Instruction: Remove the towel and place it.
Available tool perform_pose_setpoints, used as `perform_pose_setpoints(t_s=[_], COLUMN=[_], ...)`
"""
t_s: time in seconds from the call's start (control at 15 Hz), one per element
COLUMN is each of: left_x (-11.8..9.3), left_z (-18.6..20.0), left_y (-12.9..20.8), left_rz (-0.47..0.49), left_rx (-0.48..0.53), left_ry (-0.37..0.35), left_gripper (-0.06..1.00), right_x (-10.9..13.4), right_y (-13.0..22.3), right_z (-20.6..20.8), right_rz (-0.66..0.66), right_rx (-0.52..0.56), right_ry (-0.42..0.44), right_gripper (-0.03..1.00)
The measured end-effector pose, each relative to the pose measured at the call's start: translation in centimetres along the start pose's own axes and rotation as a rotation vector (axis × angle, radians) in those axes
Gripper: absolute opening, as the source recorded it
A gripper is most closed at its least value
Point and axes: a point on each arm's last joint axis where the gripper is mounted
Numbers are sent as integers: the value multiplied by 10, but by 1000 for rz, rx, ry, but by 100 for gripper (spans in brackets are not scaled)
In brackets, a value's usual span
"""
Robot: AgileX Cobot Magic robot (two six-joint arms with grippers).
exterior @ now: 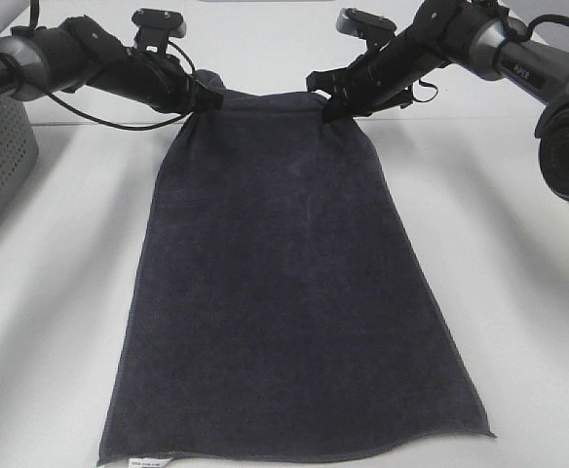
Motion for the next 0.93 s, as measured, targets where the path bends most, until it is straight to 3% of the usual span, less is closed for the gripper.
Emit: perform_pose_setpoints(t_s=[0.13, 0.27, 0.33, 0.53, 0.6, 0.73, 0.93], left_x=[-2, -2, 0, 5, 5, 5, 5], left_z=[-5, -9, -10, -13, -13, -13, -13], left_y=[3, 6, 7, 7, 7, 6, 6], left_rz=[-25, -33, -33, -24, -18, -11, -10], left_rx=[-21, -31, -43, -90, -98, -104, -106], left_ry=[-15, -25, -35, -71, -73, -75, -75], left_gripper=[4, 8, 16, 65, 78, 85, 86], right_x=[-2, -4, -5, -8, -10, -12, -16], right_y=[1, 5, 8, 10, 11, 13, 14], right_z=[-4, -10, -13, -15, -15, -14, -13], right_rz=[-3, 1, 0, 24, 44, 75, 114], right_rx=[-15, -9, -5, 9, 20, 42, 68], right_ry=[11, 13, 14, 39, 58, 84, 119], right_gripper=[4, 12, 22, 70, 78, 83, 85])
Point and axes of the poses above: a point on each arm's last joint axis where the gripper is mounted, z pointing back along that axis away from the gripper, x along the wrist's bending axis when the last joint is at zero, y = z × x, and after that the axes turned 10 degrees about z, right-handed
